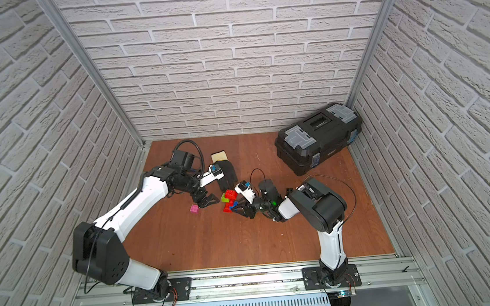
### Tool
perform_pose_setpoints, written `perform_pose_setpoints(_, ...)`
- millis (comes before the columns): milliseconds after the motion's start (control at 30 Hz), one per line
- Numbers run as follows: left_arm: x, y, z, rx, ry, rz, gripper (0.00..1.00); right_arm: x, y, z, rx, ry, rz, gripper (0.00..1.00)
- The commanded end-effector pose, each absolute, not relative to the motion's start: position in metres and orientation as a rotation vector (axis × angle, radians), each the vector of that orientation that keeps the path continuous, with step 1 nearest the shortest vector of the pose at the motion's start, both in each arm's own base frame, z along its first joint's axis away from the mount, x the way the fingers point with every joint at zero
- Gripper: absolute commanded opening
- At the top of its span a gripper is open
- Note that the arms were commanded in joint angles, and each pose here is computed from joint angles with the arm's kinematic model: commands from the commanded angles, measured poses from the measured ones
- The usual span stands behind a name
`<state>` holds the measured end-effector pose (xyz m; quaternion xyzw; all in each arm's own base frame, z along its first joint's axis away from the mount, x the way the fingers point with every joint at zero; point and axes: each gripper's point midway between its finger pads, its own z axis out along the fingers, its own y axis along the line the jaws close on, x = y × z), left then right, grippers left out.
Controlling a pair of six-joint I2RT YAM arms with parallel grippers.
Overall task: Assemble the letter s with lego
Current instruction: Adjust the lego brick at the center of the board.
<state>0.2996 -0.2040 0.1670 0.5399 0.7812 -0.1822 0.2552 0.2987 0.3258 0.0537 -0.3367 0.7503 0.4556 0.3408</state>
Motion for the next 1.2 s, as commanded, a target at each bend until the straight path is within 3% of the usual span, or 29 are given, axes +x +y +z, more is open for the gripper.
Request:
perform_pose_setpoints(0,0.296,-0.196,0.181,1.363,2.157,-0.512,0.98,0.286,0.334,0.070,-0.719,2.033,1.329,0.28)
perform_pose_setpoints(467,0.307,-0.181,0.189,1.187,2.213,-0.511,0.98,0.283,0.353,0.068,-0.249,2.348,1.687,0.33)
perform_pose_setpoints(1167,0.318,-0.167,0.192,1.092,2.231,-0.492,0.98,0.303,0.390,0.056,-0.122,2.539,1.901,0.33)
